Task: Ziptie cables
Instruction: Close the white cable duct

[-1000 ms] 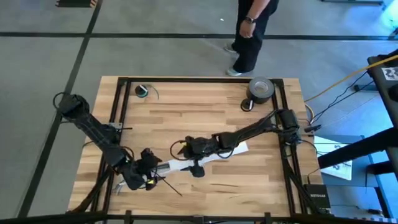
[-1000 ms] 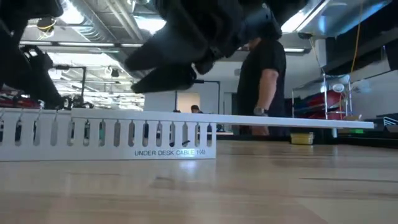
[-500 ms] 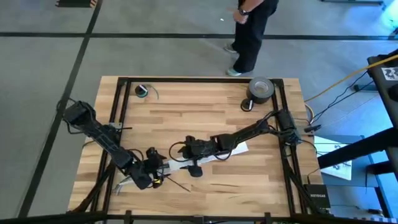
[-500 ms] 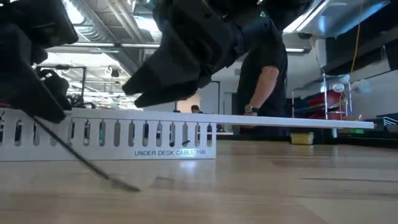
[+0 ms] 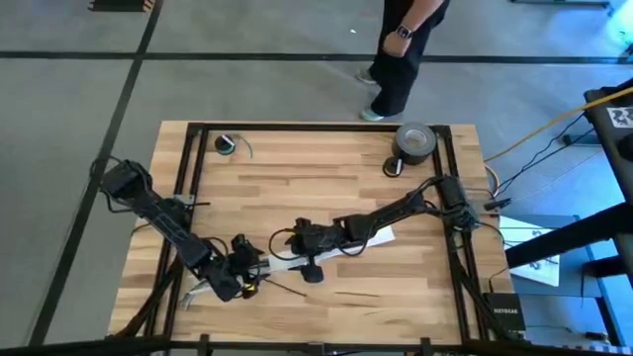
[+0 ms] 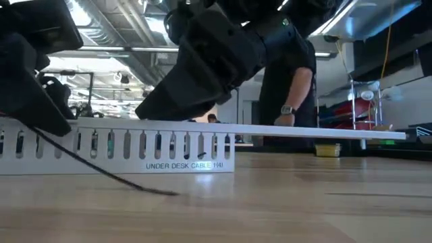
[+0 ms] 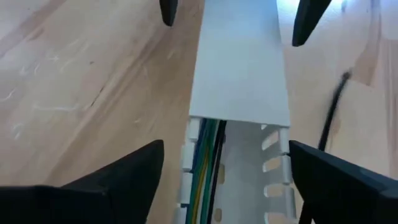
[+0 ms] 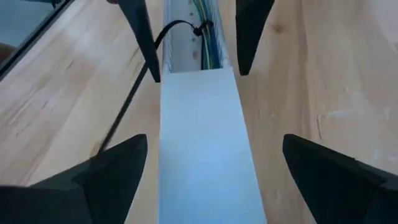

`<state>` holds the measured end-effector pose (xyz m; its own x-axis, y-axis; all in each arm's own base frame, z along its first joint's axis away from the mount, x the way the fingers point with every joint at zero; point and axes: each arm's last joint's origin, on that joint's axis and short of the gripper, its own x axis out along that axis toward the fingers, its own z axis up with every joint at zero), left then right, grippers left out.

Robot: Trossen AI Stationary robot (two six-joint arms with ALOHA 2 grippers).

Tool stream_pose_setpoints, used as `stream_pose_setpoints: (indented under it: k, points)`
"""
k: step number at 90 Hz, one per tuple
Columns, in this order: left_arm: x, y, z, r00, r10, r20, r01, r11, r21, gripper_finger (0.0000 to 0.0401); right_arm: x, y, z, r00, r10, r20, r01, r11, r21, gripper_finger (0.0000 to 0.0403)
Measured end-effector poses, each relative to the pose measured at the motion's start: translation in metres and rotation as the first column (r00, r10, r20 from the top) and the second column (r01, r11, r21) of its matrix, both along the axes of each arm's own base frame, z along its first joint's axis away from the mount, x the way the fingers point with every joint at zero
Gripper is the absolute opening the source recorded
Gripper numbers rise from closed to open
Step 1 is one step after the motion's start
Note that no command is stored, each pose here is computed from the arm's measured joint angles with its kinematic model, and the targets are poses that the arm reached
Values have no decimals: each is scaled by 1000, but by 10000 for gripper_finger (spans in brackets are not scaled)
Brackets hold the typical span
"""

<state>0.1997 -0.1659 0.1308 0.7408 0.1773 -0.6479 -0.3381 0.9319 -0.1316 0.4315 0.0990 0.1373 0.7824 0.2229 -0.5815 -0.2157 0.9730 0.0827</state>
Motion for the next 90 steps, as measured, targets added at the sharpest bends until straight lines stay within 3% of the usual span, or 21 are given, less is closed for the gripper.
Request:
stream_pose_setpoints:
  k: [37,90]
  points:
    - [1,1,0,1000,1,1,-1,1000,4,315,-1,13,-9,999,50,0,-50,999,-12,362]
    - [1,1,0,1000,5,3,-5,1000,-1,315,-1,12,-15,999,34,-12,-34,999,-27,362]
